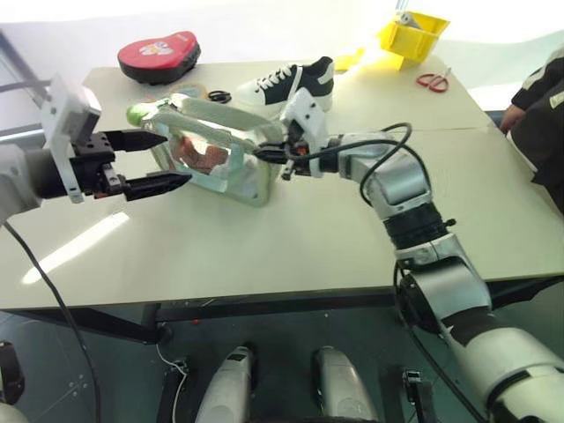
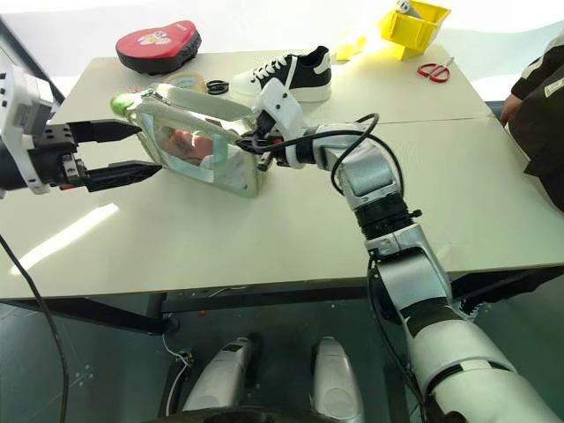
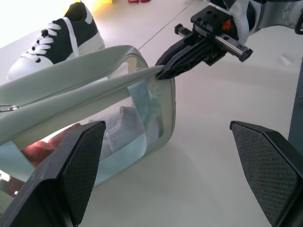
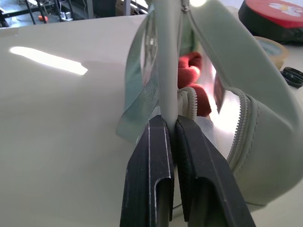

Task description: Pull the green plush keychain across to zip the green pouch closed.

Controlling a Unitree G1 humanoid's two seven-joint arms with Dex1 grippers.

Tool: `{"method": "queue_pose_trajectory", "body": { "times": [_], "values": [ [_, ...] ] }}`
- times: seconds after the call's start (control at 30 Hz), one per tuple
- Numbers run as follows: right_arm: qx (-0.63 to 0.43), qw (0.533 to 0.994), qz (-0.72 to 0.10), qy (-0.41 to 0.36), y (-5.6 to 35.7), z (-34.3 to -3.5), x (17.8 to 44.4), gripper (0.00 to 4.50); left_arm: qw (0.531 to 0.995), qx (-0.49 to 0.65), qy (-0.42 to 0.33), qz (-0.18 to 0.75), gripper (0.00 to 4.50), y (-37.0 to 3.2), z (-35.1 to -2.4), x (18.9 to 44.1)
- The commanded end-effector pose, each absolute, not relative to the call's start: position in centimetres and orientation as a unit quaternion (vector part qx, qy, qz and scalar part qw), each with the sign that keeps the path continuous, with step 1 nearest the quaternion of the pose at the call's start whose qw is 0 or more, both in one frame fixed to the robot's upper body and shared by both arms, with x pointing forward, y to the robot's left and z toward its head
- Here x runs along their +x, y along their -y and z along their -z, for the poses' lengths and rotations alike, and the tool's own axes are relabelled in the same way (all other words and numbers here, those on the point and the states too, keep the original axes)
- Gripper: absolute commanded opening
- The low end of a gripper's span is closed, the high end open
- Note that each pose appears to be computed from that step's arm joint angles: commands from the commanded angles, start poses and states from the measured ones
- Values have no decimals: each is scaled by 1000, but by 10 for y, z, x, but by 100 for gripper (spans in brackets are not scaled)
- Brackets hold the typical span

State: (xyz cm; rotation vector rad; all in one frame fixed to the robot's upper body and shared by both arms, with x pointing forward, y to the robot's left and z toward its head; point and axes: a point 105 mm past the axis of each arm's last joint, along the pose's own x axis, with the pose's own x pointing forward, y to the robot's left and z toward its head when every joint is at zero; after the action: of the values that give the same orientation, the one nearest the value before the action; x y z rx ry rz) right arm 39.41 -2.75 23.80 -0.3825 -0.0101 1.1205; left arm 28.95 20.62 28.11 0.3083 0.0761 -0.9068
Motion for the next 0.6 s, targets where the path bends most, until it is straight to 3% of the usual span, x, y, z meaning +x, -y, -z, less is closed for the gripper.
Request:
{"method": "queue_pose_trajectory", "body": {
  "times": [0.03,0.37,0.6],
  "values": [
    [-243,820,-517,43,55,-267,394,2,889,156,-17,430,450,-210,-295,287],
    [-344,818,-461,12,131,-279,409,2,885,155,-21,438,450,-209,-292,292],
    [-335,802,-493,-28,135,-255,401,2,880,160,-19,447,450,-206,-293,295]
  ]
}}
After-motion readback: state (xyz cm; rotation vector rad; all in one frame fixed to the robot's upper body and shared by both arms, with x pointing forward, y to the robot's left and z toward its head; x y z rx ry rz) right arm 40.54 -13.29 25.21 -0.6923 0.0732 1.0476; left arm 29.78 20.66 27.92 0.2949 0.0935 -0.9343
